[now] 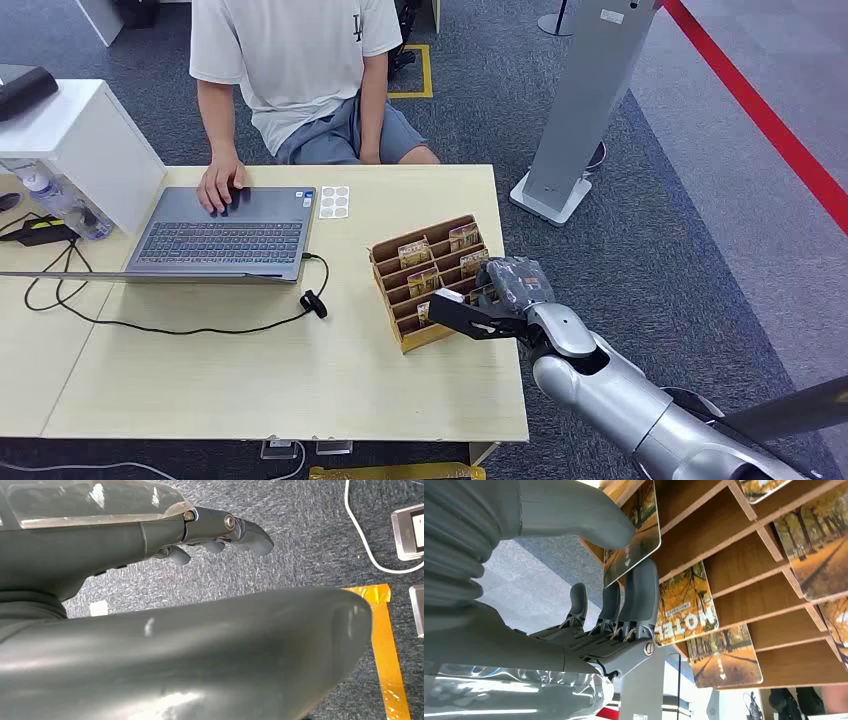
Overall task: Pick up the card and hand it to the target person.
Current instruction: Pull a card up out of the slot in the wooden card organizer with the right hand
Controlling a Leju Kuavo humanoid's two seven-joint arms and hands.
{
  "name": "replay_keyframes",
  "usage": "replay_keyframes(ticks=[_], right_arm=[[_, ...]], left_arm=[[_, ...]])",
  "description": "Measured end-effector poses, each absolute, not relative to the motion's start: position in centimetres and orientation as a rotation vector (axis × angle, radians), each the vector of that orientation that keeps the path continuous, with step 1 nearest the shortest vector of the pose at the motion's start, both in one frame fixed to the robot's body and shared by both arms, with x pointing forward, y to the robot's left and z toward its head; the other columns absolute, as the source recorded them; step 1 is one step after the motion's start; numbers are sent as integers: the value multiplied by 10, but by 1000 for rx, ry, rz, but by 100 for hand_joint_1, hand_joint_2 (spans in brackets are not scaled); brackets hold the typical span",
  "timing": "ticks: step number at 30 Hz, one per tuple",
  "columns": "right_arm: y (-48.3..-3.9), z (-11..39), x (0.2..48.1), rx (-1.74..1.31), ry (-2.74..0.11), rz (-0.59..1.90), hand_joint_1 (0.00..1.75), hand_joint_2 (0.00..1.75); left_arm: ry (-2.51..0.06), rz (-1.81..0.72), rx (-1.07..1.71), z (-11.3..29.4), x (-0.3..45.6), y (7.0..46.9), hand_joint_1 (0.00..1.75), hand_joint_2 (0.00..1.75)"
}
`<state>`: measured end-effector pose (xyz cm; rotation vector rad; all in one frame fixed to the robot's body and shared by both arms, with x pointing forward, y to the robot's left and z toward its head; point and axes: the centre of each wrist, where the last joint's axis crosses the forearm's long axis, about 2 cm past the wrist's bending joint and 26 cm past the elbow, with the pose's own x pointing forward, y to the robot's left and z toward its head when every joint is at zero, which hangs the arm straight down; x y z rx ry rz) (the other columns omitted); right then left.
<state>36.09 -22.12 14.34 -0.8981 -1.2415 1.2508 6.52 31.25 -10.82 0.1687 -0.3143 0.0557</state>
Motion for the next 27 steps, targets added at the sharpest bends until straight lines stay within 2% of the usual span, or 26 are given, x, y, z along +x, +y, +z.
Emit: replay_keyframes(ticks=[4, 6, 11, 14, 18, 27], right_arm=[[-222, 143, 361, -899, -1241, 1250, 104, 175], [-222, 143, 361, -899, -1239, 1249, 111, 175], [-223, 143, 361, -901, -1241, 1247, 138, 175], [-224, 145, 361, -904, -1247, 1246, 148, 175], [-224, 148, 361, -907, -1254, 1246, 174, 175], [-220, 170, 366, -930, -1314, 1249, 175, 175]], left_arm=[[-314, 55, 169, -108, 65, 313, 0, 0], [-314, 54, 170, -108, 65, 313, 0, 0], [-314, 51, 170, -108, 65, 314, 0, 0], [-330, 38, 167, -108, 65, 315, 0, 0], [-341, 12, 165, -108, 65, 316, 0, 0], [-336, 53, 186, -108, 65, 318, 0, 0]])
